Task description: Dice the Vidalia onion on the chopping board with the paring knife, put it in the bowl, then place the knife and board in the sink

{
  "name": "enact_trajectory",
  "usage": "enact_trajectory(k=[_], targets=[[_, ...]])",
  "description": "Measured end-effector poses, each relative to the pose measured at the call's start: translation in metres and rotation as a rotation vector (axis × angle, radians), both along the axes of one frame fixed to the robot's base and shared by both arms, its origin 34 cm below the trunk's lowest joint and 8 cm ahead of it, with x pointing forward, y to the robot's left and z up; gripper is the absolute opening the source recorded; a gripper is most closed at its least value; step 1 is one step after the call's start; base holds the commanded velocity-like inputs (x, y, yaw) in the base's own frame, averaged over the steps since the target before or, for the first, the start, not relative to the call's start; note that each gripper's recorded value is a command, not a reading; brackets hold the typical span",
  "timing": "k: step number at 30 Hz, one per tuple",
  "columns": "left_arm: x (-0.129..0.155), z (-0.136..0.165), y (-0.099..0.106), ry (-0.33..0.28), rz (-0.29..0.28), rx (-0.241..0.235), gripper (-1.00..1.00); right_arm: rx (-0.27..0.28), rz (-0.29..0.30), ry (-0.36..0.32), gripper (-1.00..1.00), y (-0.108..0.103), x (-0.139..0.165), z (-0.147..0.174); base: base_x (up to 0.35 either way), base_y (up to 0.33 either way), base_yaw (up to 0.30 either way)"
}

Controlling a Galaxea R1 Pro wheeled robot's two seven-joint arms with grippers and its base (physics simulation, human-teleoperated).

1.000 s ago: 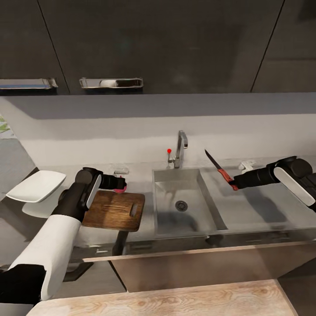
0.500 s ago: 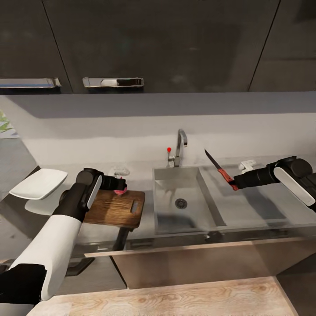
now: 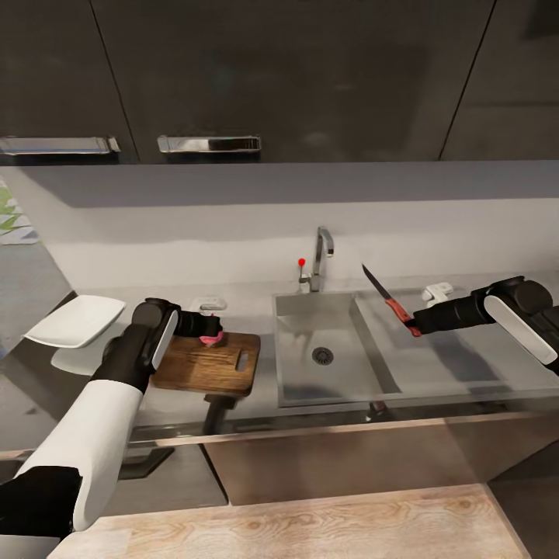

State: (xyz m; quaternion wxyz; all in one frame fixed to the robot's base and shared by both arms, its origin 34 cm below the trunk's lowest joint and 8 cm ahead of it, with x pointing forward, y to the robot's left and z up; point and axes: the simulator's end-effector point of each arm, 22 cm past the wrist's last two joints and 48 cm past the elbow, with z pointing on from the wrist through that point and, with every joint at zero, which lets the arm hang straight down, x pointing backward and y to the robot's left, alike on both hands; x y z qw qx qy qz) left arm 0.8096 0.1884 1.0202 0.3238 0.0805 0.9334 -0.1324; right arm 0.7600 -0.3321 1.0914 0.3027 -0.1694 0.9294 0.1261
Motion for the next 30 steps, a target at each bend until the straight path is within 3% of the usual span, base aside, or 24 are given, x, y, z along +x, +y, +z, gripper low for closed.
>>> enact_trajectory(k=[26,30], targets=[[-0.001,-0.002,-0.007,0.006,-0.008,-0.008,-1.00,0.002,0.002,0.000,-1.00,0.002,0.000,0.000,0.000,0.022,0.000],[-0.005,-0.012,-0.005,0.032,-0.003,-0.008,-1.00,0.002,0.002,0.000,-1.00,0.002,0.000,0.000,0.000,0.000,0.000]])
